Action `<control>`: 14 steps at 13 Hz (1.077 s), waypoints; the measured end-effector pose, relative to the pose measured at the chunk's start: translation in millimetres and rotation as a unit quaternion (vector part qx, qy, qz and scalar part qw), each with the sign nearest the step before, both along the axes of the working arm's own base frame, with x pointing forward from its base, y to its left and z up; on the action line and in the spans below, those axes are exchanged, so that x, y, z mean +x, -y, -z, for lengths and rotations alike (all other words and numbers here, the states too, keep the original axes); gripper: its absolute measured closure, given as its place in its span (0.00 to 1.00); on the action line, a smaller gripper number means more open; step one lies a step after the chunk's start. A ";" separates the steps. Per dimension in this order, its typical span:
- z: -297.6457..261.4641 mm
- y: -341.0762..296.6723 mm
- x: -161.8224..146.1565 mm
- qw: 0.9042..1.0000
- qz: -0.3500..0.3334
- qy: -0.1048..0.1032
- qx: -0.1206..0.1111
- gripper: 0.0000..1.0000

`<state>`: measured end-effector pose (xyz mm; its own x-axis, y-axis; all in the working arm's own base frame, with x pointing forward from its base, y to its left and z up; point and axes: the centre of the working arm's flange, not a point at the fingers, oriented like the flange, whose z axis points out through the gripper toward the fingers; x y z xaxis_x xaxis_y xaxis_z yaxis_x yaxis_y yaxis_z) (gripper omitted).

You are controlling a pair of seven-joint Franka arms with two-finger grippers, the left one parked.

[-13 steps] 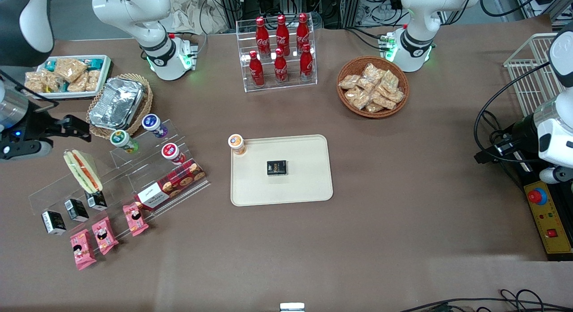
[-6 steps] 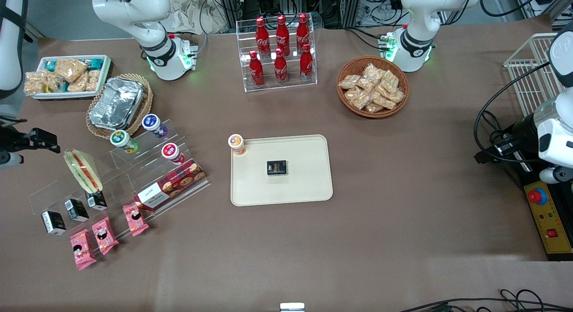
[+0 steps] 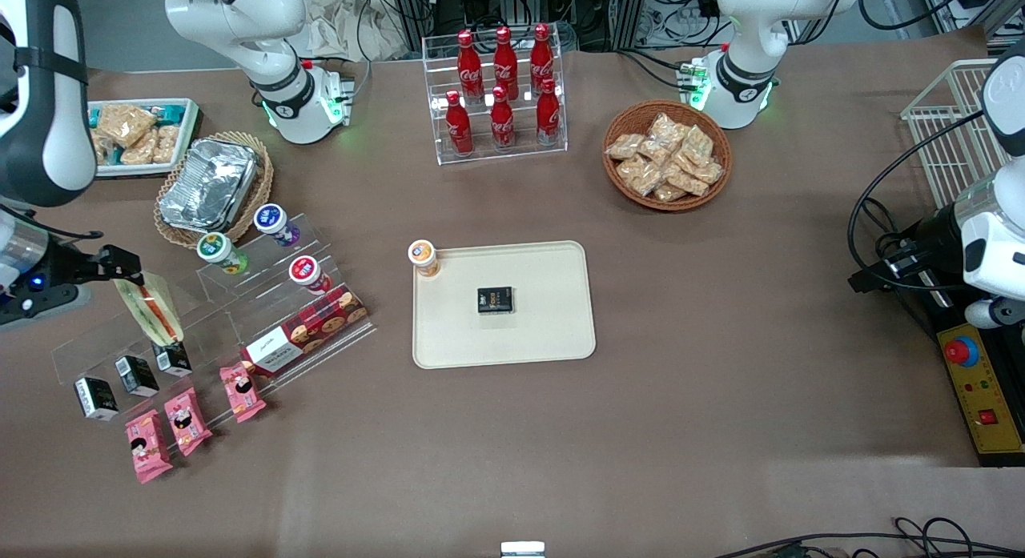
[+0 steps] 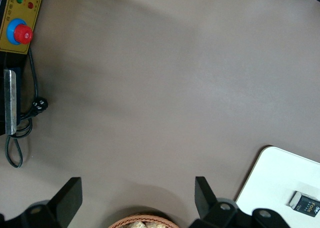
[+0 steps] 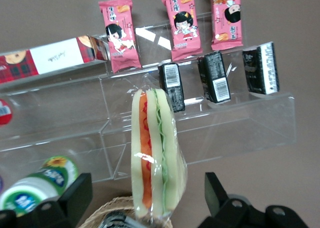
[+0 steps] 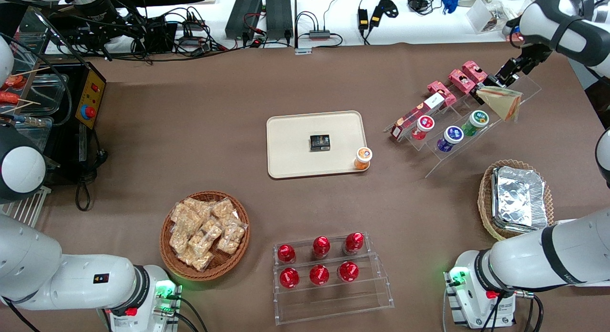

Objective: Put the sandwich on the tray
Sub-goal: 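Close the right gripper on the wrapped sandwich and lift it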

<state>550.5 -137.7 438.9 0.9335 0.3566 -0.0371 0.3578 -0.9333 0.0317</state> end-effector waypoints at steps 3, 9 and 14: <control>26.6 7.6 -10.7 1.000 -0.011 -0.006 0.002 0.00; 60.0 14.2 -16.0 1.000 -0.018 -0.008 0.000 0.04; 66.0 20.1 -14.9 0.999 -0.051 -0.009 0.000 0.42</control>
<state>535.5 -157.7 372.9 0.8919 0.4491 -0.0538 0.4508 -0.8923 0.0250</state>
